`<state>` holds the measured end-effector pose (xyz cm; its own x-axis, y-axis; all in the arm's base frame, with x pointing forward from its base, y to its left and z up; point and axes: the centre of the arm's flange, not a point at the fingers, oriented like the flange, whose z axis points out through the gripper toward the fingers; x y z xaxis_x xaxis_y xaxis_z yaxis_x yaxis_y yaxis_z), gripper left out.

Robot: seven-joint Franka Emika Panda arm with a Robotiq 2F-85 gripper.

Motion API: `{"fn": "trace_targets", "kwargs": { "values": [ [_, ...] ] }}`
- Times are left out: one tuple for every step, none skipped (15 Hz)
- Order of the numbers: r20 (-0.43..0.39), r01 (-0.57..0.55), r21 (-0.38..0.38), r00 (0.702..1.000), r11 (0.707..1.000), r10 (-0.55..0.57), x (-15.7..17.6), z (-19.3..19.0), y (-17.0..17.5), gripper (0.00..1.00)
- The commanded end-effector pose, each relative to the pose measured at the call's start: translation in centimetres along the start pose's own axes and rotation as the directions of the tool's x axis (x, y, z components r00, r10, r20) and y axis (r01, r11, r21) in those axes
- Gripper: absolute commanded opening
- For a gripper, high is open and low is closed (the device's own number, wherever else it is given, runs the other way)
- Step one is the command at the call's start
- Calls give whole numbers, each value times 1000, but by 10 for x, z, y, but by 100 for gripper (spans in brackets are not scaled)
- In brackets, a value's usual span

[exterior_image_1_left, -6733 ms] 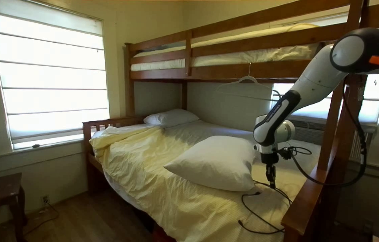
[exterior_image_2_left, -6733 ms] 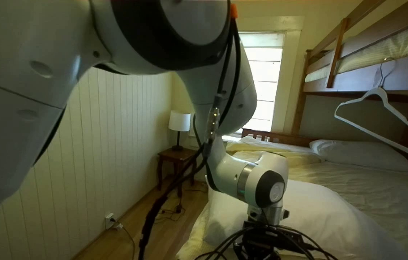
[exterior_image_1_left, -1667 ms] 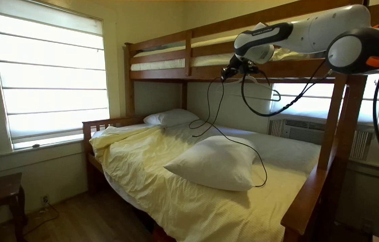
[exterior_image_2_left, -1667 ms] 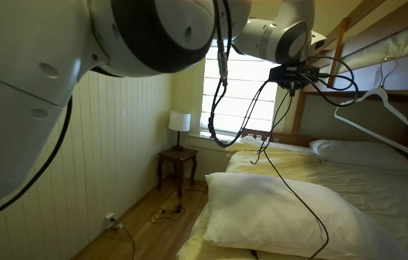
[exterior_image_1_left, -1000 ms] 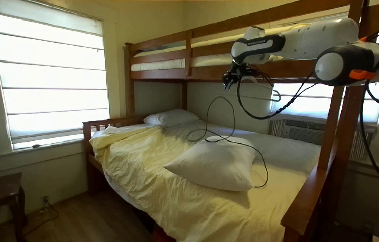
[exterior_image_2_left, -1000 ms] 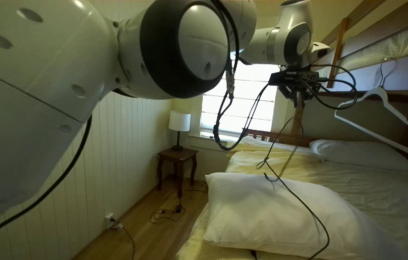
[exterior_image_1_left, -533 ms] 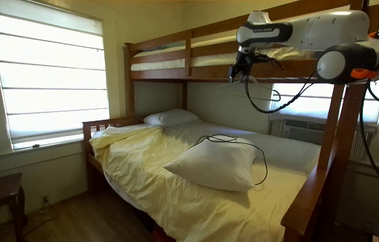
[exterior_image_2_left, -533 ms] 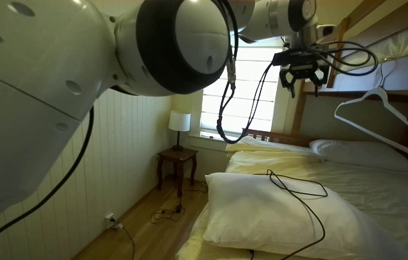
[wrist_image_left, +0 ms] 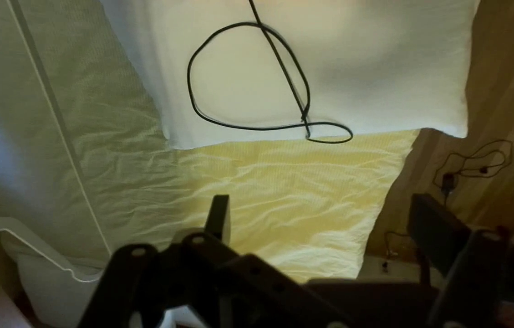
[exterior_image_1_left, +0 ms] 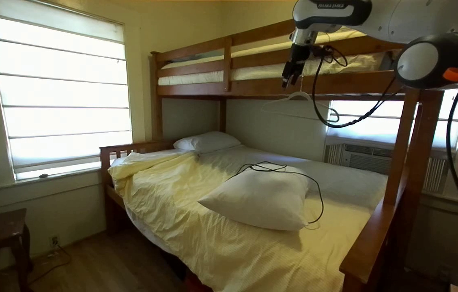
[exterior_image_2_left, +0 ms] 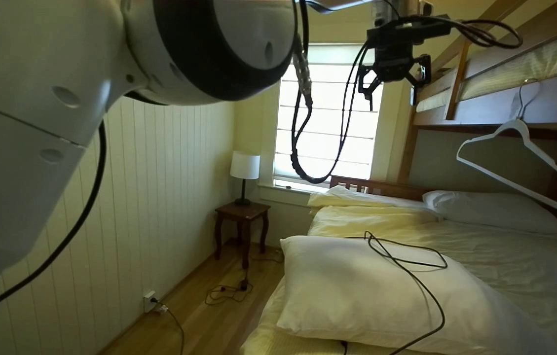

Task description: Put the black cable on the white pillow

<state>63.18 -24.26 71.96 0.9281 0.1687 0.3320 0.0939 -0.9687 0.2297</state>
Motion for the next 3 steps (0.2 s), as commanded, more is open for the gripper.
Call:
{"fn": "trace_targets", "kwargs": {
  "values": [
    [-5, 28, 4, 1000, 1000, -27, 1, -4, -4, 100],
    [-8, 33, 4, 999, 999, -33, 2, -6, -6, 100],
    [-7, 34, 5, 999, 999, -33, 2, -5, -6, 100]
  ]
}}
